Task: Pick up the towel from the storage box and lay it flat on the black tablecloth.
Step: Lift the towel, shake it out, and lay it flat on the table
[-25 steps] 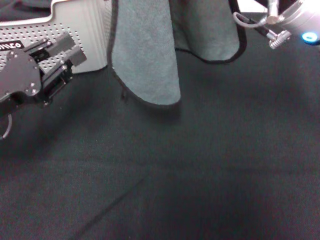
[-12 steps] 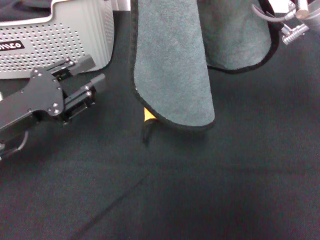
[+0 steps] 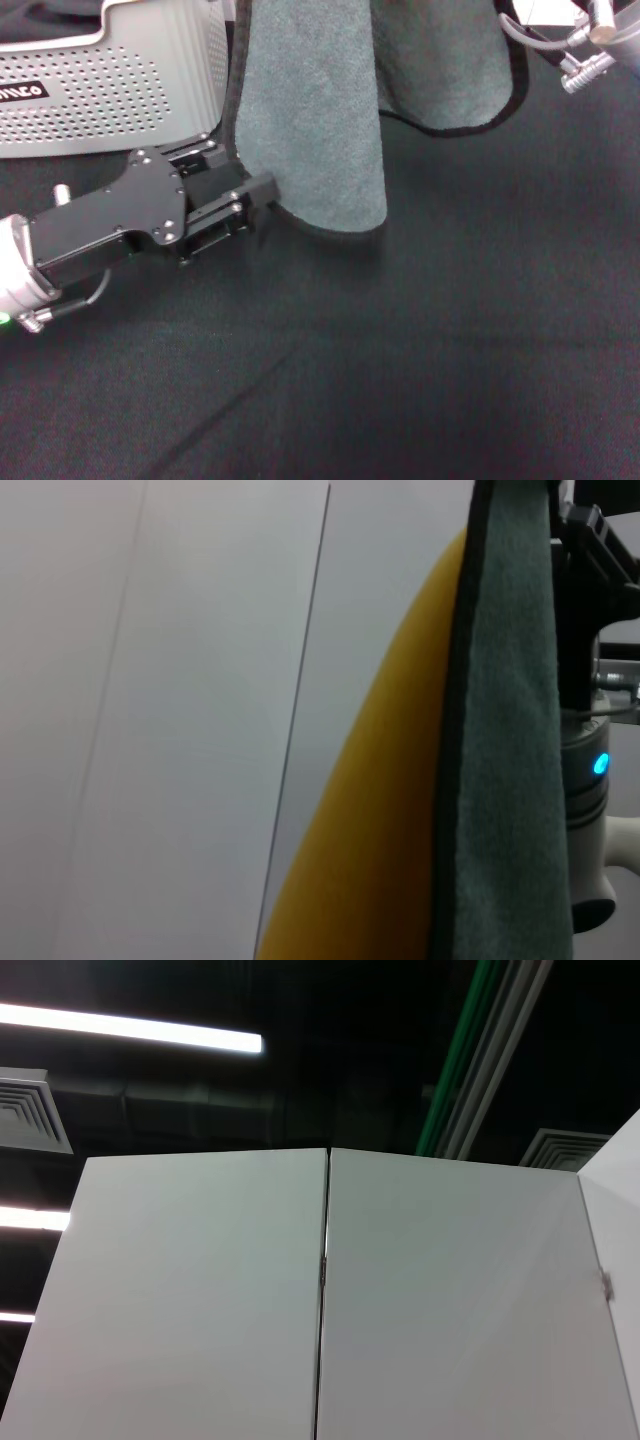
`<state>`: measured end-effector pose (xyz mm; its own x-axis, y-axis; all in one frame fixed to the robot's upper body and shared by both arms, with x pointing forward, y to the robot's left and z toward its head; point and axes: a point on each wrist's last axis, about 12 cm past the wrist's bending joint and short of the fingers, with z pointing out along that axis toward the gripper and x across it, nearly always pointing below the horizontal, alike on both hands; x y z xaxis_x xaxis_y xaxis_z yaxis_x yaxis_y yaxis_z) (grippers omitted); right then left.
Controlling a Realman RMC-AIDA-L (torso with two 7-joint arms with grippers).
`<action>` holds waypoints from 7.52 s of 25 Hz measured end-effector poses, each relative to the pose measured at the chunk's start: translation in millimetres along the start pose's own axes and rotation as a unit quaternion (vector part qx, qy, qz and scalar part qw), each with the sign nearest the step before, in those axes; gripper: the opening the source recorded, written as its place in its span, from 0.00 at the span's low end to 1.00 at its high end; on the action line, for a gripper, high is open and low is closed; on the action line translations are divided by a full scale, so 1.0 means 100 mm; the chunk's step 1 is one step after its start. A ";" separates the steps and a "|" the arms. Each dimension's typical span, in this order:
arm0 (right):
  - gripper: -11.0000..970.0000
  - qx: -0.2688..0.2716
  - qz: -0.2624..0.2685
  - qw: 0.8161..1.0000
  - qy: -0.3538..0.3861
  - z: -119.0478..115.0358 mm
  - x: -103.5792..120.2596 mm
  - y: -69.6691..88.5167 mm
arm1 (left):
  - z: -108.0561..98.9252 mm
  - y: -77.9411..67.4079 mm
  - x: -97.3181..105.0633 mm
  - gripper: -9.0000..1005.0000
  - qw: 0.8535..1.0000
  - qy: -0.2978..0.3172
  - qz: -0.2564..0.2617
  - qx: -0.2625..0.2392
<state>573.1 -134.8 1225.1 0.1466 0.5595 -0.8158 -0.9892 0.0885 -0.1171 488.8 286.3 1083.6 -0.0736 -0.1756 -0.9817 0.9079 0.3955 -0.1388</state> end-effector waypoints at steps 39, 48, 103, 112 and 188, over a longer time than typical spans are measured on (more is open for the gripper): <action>0.05 0.014 0.001 1.000 0.014 -0.05 0.06 0.00 | 0.00 -0.08 0.00 0.12 1.000 -0.008 -0.012 0.028; 0.05 0.023 0.003 1.000 0.017 -0.11 0.08 0.01 | -0.02 -0.08 0.00 0.11 0.999 -0.008 -0.025 0.026; 0.06 0.112 0.099 0.988 0.045 -1.02 0.28 0.50 | -0.55 -0.10 -0.52 0.03 0.998 -0.015 0.004 0.054; 0.07 0.084 0.135 0.986 0.043 -1.39 0.21 0.91 | -0.58 -0.10 -1.03 0.03 0.993 0.019 0.018 0.118; 0.09 0.333 0.202 0.894 0.222 -1.64 0.85 0.36 | 0.40 0.69 -0.64 0.03 0.930 0.340 0.114 -0.078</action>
<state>548.4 -219.3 1058.9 -0.3854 0.2883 -0.8765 -0.7156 0.5064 0.4812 572.5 289.0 1141.6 -0.1787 0.5179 -0.8366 0.8652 0.4875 0.1170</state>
